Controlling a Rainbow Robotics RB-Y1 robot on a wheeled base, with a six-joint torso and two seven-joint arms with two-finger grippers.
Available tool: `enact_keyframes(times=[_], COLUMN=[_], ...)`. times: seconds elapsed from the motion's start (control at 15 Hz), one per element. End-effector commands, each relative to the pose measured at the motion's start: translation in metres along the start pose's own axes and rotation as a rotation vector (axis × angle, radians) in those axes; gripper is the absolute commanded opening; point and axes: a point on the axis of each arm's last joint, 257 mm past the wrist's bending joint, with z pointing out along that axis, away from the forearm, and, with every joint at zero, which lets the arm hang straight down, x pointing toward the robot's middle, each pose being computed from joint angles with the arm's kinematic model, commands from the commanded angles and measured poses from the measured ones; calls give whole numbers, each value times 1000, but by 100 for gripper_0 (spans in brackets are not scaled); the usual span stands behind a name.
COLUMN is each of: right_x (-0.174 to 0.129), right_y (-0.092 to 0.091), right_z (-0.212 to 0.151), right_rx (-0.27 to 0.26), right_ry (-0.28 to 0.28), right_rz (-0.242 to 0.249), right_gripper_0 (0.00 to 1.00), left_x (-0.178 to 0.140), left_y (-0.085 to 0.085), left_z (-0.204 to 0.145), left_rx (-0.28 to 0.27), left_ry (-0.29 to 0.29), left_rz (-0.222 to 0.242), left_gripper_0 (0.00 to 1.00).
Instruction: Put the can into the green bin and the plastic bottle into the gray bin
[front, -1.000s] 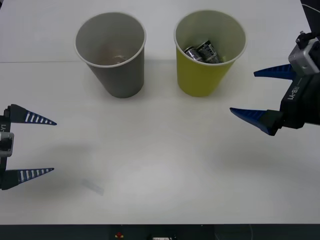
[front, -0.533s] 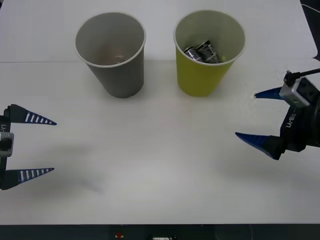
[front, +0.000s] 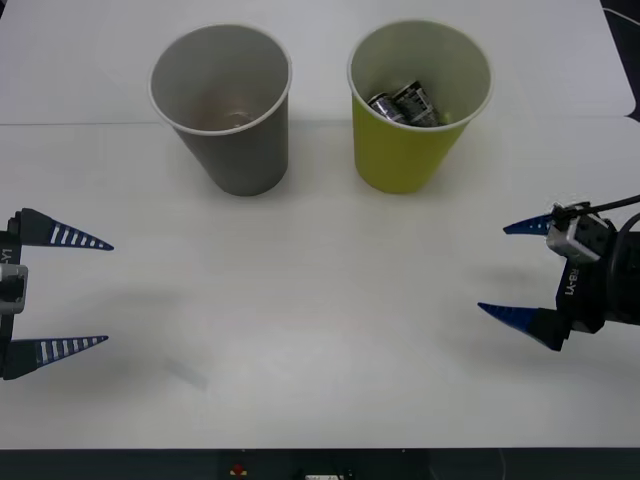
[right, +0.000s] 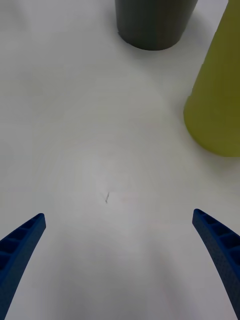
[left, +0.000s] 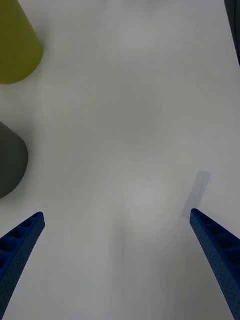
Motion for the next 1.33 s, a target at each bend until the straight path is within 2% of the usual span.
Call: enact_keyframes(times=[0.07, 0.27, 0.53, 0.93, 1.33], right_x=[17, 25, 30, 35, 35], right_y=[9, 13, 12, 17, 24], right_z=[-5, -9, -23, -44, -55], right_rx=[-22, -43, -83, -147, -169], right_ry=[30, 55, 98, 123, 104], right_rz=[-28, -62, -135, -212, -229], right_gripper_0=[100, 100, 100, 100, 100], left_x=[0, 0, 0, 0, 0], left_y=[0, 0, 0, 0, 0], left_z=[0, 0, 0, 0, 0], left_rx=[0, 0, 0, 0, 0], left_ry=[0, 0, 0, 0, 0], left_rz=[0, 0, 0, 0, 0], left_gripper_0=[100, 100, 100, 100, 100])
